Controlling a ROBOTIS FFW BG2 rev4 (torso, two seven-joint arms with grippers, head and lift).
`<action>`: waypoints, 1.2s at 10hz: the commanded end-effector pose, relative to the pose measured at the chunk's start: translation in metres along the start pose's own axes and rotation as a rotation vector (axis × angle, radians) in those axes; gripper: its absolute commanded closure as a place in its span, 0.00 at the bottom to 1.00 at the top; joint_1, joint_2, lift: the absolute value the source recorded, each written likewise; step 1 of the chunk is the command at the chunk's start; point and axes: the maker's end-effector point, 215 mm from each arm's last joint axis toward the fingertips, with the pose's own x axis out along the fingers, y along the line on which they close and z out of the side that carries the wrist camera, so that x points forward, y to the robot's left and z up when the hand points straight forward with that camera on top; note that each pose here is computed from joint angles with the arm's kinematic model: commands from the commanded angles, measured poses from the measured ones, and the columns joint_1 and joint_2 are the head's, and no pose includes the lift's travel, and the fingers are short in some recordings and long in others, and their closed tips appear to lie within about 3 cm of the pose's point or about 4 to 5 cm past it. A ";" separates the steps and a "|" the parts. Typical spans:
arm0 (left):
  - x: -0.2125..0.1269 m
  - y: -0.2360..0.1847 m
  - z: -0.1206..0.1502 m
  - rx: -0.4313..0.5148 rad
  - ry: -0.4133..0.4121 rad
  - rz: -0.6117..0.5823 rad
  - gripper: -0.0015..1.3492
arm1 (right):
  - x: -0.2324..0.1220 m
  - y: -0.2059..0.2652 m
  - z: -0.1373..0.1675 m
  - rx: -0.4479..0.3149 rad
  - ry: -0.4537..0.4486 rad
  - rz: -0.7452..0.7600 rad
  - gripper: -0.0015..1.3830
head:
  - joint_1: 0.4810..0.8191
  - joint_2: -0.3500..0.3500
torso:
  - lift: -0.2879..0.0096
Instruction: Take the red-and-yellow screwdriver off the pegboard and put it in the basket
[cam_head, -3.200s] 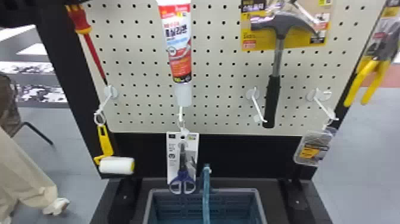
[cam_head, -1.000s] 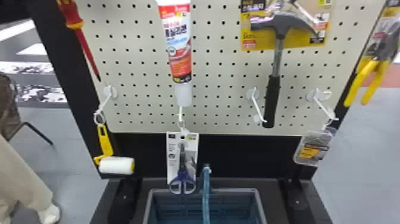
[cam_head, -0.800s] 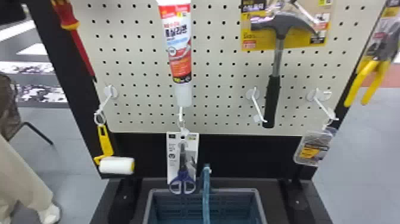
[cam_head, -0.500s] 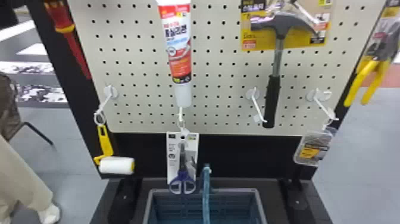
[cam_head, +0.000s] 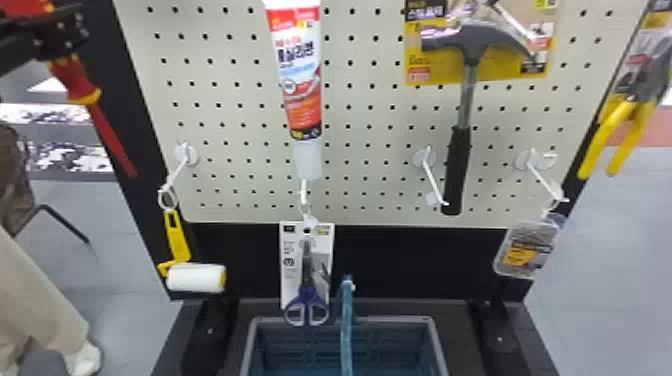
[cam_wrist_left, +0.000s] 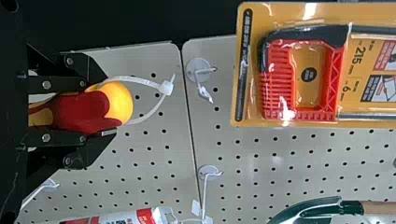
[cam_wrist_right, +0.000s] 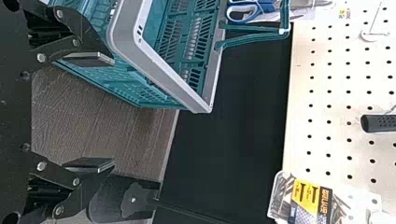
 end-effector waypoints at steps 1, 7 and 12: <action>-0.011 -0.001 -0.011 -0.040 -0.002 0.020 0.80 | 0.000 0.000 0.000 -0.001 0.001 0.000 0.36 | 0.20 0.50 | 0.63; -0.035 -0.013 -0.045 -0.174 -0.001 0.077 0.90 | 0.001 0.000 0.000 0.002 0.002 0.000 0.36 | 0.20 0.50 | 0.63; -0.039 -0.029 -0.055 -0.296 -0.044 0.089 0.90 | 0.002 0.001 0.001 0.001 0.001 0.002 0.36 | 0.20 0.50 | 0.63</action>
